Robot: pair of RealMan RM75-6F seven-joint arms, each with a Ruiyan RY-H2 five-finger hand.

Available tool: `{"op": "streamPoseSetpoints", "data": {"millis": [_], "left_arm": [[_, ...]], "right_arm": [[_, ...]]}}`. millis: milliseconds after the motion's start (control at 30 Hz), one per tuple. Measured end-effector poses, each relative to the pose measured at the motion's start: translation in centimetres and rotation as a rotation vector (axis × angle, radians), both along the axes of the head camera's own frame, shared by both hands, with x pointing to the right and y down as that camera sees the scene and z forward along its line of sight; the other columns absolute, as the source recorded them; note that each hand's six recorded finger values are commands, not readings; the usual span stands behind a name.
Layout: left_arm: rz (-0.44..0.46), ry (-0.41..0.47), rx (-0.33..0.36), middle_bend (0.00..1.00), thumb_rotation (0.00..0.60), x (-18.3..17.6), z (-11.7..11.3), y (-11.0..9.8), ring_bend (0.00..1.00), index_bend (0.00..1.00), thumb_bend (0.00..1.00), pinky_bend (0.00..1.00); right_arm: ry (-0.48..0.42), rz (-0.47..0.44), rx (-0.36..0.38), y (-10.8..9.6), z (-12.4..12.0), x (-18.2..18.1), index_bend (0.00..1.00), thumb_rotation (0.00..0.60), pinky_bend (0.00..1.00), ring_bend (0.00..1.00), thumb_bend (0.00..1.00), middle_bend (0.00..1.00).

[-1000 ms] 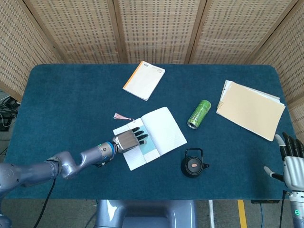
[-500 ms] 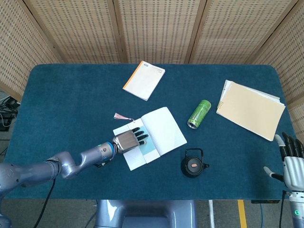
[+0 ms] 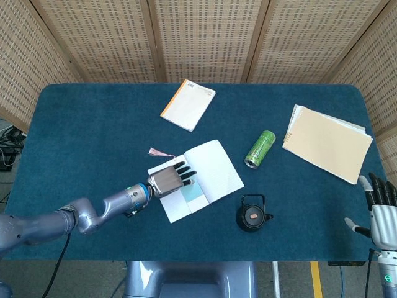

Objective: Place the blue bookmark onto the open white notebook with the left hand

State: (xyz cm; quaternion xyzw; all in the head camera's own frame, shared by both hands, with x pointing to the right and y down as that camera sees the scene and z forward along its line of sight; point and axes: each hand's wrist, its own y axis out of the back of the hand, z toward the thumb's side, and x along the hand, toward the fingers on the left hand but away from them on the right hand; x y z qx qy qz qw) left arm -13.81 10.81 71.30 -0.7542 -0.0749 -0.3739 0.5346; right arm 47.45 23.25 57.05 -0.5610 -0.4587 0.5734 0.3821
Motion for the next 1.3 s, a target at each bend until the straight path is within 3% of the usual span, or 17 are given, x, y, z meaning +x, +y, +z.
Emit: {"op": "streamPoseSetpoints", "data": {"millis": [133, 300, 633, 800, 933, 1133, 1300], "left_arm": [[-0.045, 0.04, -0.003, 0.0, 0.6, -0.2, -1.1, -0.6, 0.0, 0.1, 0.92, 0.03], [-0.156, 0.12, 0.022, 0.0, 0.6, -1.6, -3.1, -1.6, 0.0, 0.04, 0.57, 0.0], [-0.453, 0.226, 0.218, 0.0, 0.6, -8.5, -6.7, -2.0, 0.0, 0.0, 0.2, 0.0], [-0.646, 0.252, 0.296, 0.0, 0.6, -13.9, -8.3, 0.0, 0.0, 0.0, 0.14, 0.0], [-0.805, 0.256, 0.342, 0.0, 0.6, -18.9, -9.7, 3.1, 0.0, 0.0, 0.13, 0.0], [-0.916, 0.21, 0.346, 0.0, 0.6, -23.5, -10.8, 7.4, 0.0, 0.0, 0.12, 0.0], [-0.931, 0.137, 0.335, 0.0, 0.6, -26.1, -10.7, 10.1, 0.0, 0.0, 0.12, 0.0]], "right_arm": [[-0.002, 0.0, -0.002, 0.0, 0.1, 0.0, 0.04, 0.6, 0.0, 0.0, 0.1, 0.0], [-0.005, 0.006, -0.004, 0.0, 0.1, 0.1, 0.04, 0.6, 0.0, 0.0, 0.1, 0.0], [-0.011, -0.012, -0.008, 0.1, 0.2, -0.5, 0.04, 0.6, 0.0, 0.0, 0.1, 0.0], [-0.014, -0.026, 0.0, 0.1, -0.1, -1.1, 0.04, 0.6, 0.0, 0.0, 0.1, 0.0], [-0.017, -0.032, 0.005, 0.1, -0.3, -1.4, 0.03, 0.6, 0.0, 0.0, 0.1, 0.0], [-0.027, -0.048, 0.01, 0.1, -0.8, -2.2, 0.01, 0.6, 0.0, 0.0, 0.1, 0.0], [-0.038, -0.073, 0.019, 0.3, -1.3, -3.1, 0.01, 0.6, 0.0, 0.0, 0.1, 0.0]]}}
